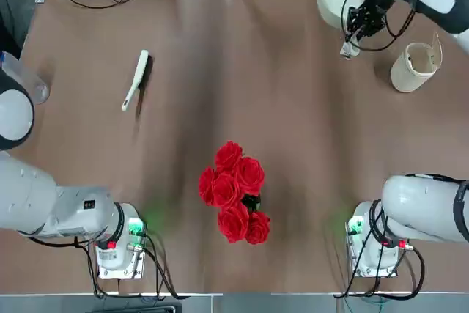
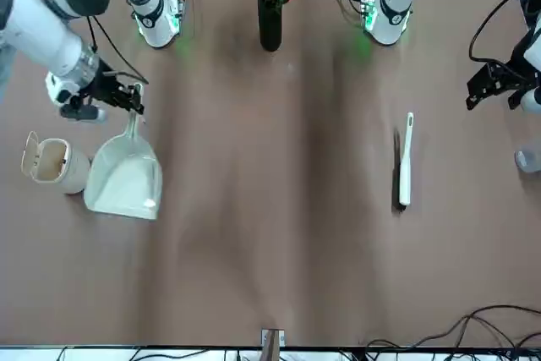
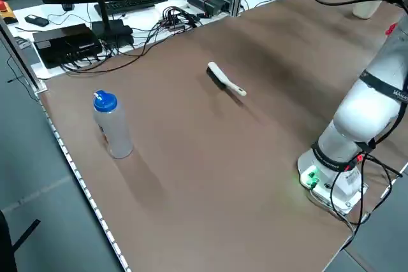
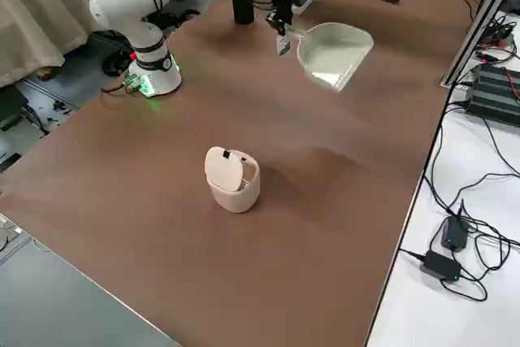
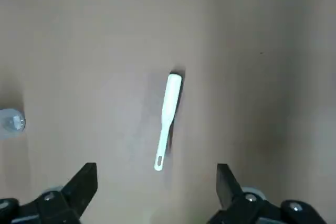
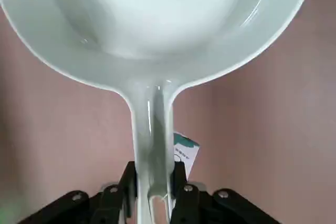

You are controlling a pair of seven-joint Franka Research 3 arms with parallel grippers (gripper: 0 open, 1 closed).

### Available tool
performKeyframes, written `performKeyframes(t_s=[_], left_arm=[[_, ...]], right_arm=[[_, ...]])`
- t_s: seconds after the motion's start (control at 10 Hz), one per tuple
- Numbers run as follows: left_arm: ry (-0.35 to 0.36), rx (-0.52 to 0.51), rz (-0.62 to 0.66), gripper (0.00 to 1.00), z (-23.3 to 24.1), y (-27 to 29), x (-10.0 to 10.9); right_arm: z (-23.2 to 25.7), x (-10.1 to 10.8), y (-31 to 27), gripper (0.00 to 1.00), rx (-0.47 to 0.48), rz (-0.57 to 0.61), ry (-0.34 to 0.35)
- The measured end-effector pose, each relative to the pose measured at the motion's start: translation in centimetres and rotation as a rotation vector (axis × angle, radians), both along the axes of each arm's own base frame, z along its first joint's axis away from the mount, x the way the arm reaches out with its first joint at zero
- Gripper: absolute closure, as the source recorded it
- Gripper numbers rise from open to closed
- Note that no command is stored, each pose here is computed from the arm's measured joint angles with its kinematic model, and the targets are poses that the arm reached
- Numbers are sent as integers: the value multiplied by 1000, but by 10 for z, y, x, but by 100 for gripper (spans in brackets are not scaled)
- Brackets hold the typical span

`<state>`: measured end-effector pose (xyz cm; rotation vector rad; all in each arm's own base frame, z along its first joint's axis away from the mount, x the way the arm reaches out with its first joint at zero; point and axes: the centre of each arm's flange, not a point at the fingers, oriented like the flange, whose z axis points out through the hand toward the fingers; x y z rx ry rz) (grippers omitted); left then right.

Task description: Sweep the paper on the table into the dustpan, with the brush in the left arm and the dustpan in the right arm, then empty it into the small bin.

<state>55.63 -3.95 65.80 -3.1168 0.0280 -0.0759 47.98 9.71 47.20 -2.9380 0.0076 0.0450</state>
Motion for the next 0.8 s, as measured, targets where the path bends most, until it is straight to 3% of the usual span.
performKeyframes(t_s=[0.4,0.8], left_arm=[[0,0,5,0,0,3,0],[0,0,5,0,0,3,0]], right_arm=[[-32,10,12,68,-38,548,-84],[-65,20,3,68,-166,1010,-105]])
